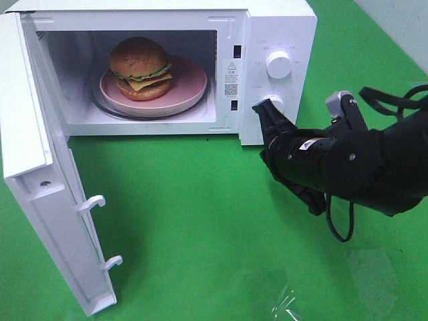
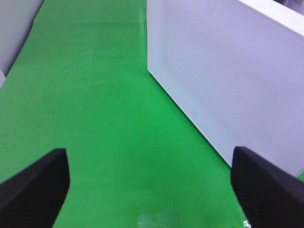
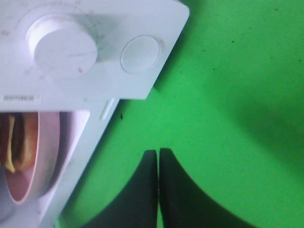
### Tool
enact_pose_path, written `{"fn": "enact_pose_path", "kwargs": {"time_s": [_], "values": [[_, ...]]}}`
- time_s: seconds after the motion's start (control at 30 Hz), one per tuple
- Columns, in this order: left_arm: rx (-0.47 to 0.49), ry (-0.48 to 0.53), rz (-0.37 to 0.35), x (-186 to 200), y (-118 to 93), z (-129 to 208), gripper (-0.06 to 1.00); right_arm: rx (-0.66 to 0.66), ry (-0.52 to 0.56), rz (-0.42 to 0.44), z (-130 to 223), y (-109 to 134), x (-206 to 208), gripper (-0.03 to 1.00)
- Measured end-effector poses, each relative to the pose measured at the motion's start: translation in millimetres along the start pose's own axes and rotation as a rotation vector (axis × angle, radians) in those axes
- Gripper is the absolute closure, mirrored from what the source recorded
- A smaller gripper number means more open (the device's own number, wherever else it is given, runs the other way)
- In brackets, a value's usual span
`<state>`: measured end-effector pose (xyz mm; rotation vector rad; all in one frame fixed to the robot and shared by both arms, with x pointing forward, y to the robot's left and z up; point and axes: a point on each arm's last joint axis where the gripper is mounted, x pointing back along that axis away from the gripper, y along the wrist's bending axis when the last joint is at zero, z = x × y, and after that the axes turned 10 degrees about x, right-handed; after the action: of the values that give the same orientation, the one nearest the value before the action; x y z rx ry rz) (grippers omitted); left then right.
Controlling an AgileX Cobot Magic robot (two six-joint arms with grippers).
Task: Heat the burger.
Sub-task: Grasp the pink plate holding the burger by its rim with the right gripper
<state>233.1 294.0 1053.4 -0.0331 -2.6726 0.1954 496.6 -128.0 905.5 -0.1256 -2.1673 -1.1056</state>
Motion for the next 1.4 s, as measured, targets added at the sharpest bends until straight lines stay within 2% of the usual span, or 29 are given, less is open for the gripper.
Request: {"fn": "enact_pose_path", "kwargs": {"time_s": [0.07, 0.13, 0.17, 0.2, 0.23, 0.3, 0.33, 0.37, 0.47, 0.53, 0.57, 0.63, 0.7, 0.73, 0.77, 0.8, 0.83, 0.87, 0.93, 0.97, 1.0, 1.03, 1.1, 1.2, 1.23, 1.27, 1.33, 1.37, 1.4], "values": [[0.0, 0.0, 0.0, 0.0, 0.0, 0.0, 0.1, 0.048, 0.022, -0.002, -0.1, 2.2, 4.5, 0.96], [0.0, 0.0, 0.0, 0.0, 0.0, 0.0, 0.1, 0.235, 0.112, -0.011, 1.3, 9.0, 19.3, 0.96], [0.0, 0.0, 0.0, 0.0, 0.0, 0.0, 0.1, 0.235, 0.112, -0.011, 1.3, 9.0, 19.3, 0.96], [0.0, 0.0, 0.0, 0.0, 0.0, 0.0, 0.1, 0.315, 0.153, -0.022, 2.0, 12.1, 26.5, 0.96], [0.0, 0.0, 0.0, 0.0, 0.0, 0.0, 0.1, 0.315, 0.153, -0.022, 2.0, 12.1, 26.5, 0.96], [0.0, 0.0, 0.0, 0.0, 0.0, 0.0, 0.1, 0.437, 0.223, -0.036, 4.5, 14.5, 35.8, 0.96], [0.0, 0.0, 0.0, 0.0, 0.0, 0.0, 0.1, 0.437, 0.223, -0.036, 4.5, 14.5, 35.8, 0.96], [0.0, 0.0, 0.0, 0.0, 0.0, 0.0, 0.1, 0.532, 0.274, -0.05, 6.8, 15.5, 41.9, 0.96], [0.0, 0.0, 0.0, 0.0, 0.0, 0.0, 0.1, 0.58, 0.3, -0.056, 8.2, 15.4, 44.3, 0.96], [0.0, 0.0, 0.0, 0.0, 0.0, 0.0, 0.1, 0.747, 0.419, -0.066, 15.3, 11.4, 52.6, 0.96], [0.0, 0.0, 0.0, 0.0, 0.0, 0.0, 0.1, 0.747, 0.419, -0.066, 15.3, 11.4, 52.6, 0.96], [0.0, 0.0, 0.0, 0.0, 0.0, 0.0, 0.1, 0.812, 0.488, -0.061, 18.7, 8.4, 57.5, 0.96], [0.0, 0.0, 0.0, 0.0, 0.0, 0.0, 0.1, 0.929, 0.574, -0.049, 21.7, 2.9, 64.1, 0.96], [0.0, 0.0, 0.0, 0.0, 0.0, 0.0, 0.1, 0.929, 0.574, -0.049, 21.7, 2.9, 64.1, 0.96], [0.0, 0.0, 0.0, 0.0, 0.0, 0.0, 0.1, 0.997, 0.613, -0.04, 21.8, 0.0, 68.5, 0.96], [0.0, 0.0, 0.0, 0.0, 0.0, 0.0, 0.1, 0.997, 0.613, -0.04, 21.8, 0.0, 68.5, 0.96], [0.0, 0.0, 0.0, 0.0, 0.0, 0.0, 0.1, 1.069, 0.652, -0.027, 21.2, -3.2, 73.2, 0.96], [0.0, 0.0, 0.0, 0.0, 0.0, 0.0, 0.1, 1.069, 0.652, -0.027, 21.2, -3.2, 73.2, 0.96], [0.0, 0.0, 0.0, 0.0, 0.0, 0.0, 0.1, 1.17, 0.693, -0.005, 18.9, -7.4, 79.4, 0.96], [0.0, 0.0, 0.0, 0.0, 0.0, 0.0, 0.1, 1.17, 0.693, -0.005, 18.9, -7.4, 79.4, 0.96], [0.0, 0.0, 0.0, 0.0, 0.0, 0.0, 0.1, 1.244, 0.712, 0.011, 15.9, -9.8, 84.5, 0.96], [0.0, 0.0, 0.0, 0.0, 0.0, 0.0, 0.1, 1.244, 0.712, 0.011, 15.9, -9.8, 84.5, 0.96], [0.0, 0.0, 0.0, 0.0, 0.0, 0.0, 0.1, 1.38, 0.734, 0.046, 8.2, -13.5, 94.9, 0.96], [0.0, 0.0, 0.0, 0.0, 0.0, 0.0, 0.1, 1.422, 0.737, 0.053, 5.9, -14.3, 97.3, 0.96], [0.0, 0.0, 0.0, 0.0, 0.0, 0.0, 0.1, 1.502, 0.749, 0.068, 2.0, -15.9, 101.4, 0.96], [0.0, 0.0, 0.0, 0.0, 0.0, 0.0, 0.1, 1.502, 0.749, 0.068, 2.0, -15.9, 101.4, 0.96], [0.0, 0.0, 0.0, 0.0, 0.0, 0.0, 0.1, 1.625, 0.783, 0.082, -3.2, -16.2, 106.6, 0.96], [0.0, 0.0, 0.0, 0.0, 0.0, 0.0, 0.1, 1.625, 0.783, 0.082, -3.2, -16.2, 106.6, 0.96], [0.0, 0.0, 0.0, 0.0, 0.0, 0.0, 0.1, 1.717, 0.812, 0.077, -6.6, -14.3, 109.6, 0.96]]}}
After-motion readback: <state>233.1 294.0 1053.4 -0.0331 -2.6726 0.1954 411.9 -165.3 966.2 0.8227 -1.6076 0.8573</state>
